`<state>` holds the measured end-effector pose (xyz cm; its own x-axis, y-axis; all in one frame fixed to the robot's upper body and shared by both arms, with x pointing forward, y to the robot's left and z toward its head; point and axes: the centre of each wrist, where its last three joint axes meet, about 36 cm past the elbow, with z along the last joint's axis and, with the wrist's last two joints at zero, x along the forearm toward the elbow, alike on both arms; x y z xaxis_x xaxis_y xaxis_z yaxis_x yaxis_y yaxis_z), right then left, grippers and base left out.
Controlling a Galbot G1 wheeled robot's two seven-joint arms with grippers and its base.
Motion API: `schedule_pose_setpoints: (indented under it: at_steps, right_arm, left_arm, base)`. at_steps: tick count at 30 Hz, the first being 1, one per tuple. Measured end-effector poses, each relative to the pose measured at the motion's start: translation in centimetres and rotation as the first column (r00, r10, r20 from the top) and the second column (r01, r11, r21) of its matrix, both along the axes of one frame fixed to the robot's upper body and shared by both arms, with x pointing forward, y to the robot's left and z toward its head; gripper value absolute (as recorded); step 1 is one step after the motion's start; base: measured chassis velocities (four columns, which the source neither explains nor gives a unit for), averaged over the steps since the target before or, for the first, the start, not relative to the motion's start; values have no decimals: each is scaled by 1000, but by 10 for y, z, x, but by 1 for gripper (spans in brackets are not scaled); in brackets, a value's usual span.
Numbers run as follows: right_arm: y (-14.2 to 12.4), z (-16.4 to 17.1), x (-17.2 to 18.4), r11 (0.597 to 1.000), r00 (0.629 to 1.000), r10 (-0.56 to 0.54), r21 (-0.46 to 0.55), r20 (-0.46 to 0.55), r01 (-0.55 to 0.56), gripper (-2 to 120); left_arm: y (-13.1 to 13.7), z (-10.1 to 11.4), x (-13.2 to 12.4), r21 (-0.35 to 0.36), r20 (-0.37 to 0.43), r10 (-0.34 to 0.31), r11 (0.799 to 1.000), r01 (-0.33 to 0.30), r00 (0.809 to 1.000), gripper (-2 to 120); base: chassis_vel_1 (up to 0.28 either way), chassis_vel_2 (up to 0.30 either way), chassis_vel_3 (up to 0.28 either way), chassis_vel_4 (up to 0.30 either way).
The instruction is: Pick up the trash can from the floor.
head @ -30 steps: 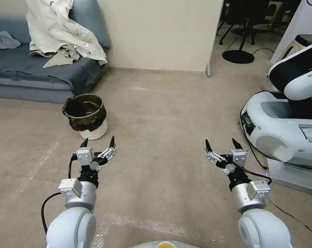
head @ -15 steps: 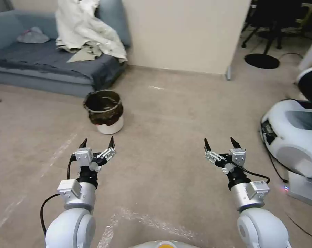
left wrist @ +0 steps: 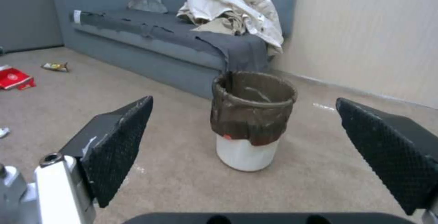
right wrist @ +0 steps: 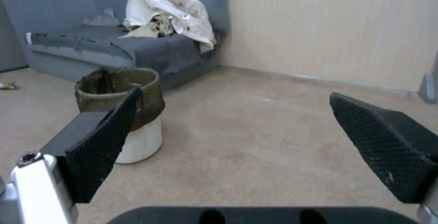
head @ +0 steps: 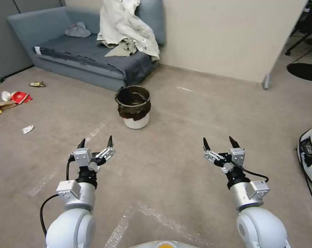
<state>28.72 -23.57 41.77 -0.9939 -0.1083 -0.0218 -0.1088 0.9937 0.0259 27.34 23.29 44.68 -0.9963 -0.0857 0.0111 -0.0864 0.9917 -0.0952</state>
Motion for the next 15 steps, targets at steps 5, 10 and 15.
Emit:
schedule_pose_setpoints:
  at_steps: [5,10,15]
  right_arm:
    - [0,-2,0,1000,1000,1,1,4,-1,100]
    - [1,-3,0,1000,1000,7,5,5,-7,100]
    - [2,-4,0,1000,1000,12,10,7,-12,100]
  left_arm:
    - [0,-1,0,5,3,3,1000,-3,1000,99]
    - [0,0,-1,16,4,11,1000,-11,1000,99]
    - [0,0,-1,36,3,22,999,-22,1000,100]
  base:
    - [0,0,0,0]
    - [0,0,0,0]
    - [-96,100,98,-89]
